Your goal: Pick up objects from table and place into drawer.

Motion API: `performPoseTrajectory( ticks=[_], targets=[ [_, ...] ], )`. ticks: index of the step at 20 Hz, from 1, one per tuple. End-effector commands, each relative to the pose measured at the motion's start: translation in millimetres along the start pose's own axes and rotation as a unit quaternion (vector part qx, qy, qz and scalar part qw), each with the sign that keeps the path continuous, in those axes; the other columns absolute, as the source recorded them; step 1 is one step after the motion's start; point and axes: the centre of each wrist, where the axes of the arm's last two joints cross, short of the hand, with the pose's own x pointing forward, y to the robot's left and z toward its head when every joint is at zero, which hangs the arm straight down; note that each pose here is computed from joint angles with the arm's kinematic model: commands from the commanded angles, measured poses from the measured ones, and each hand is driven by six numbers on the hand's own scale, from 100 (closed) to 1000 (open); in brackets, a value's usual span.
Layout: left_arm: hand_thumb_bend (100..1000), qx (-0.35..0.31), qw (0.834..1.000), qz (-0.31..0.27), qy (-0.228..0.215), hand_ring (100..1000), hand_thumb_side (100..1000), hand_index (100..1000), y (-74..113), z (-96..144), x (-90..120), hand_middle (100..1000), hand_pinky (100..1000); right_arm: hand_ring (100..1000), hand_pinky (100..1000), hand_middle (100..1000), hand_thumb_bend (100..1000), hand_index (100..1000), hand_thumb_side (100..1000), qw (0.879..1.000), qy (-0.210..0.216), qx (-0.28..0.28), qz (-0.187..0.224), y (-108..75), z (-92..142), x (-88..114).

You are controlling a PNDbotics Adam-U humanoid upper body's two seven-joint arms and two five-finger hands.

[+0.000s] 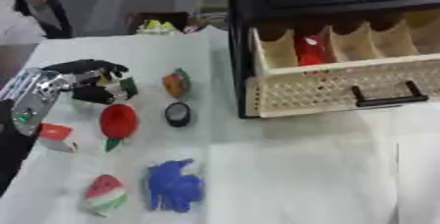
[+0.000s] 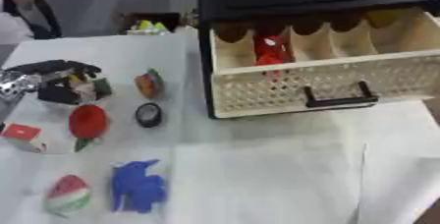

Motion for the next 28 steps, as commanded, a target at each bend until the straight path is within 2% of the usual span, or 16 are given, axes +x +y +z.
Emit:
performPoseTrajectory(
  ticks=[1, 13, 28],
  targets=[
    [273, 0.023, 1.0, -0.008, 0.013, 867, 827, 985, 16.8, 8.1, -8.0, 850, 686, 475, 325, 455, 215, 761, 655, 1.0, -0.016, -0.006, -0.002, -2.6, -8.1, 6.7],
    [190, 0.027, 0.999, -0.011, 0.033, 852, 789, 933, 19.6, 9.0, -13.9, 787, 672, 473, 319, 453, 219, 759, 656, 1.0, -0.015, -0.003, -0.005, -2.4, -8.6, 7.0],
    [241, 0.019, 0.998, -0.028, 0.046, 857, 730, 979, 15.8, 7.4, -17.7, 814, 676, 470, 314, 445, 239, 757, 664, 1.0, -0.018, -0.003, -0.008, -2.5, -9.8, 7.5]
  ],
)
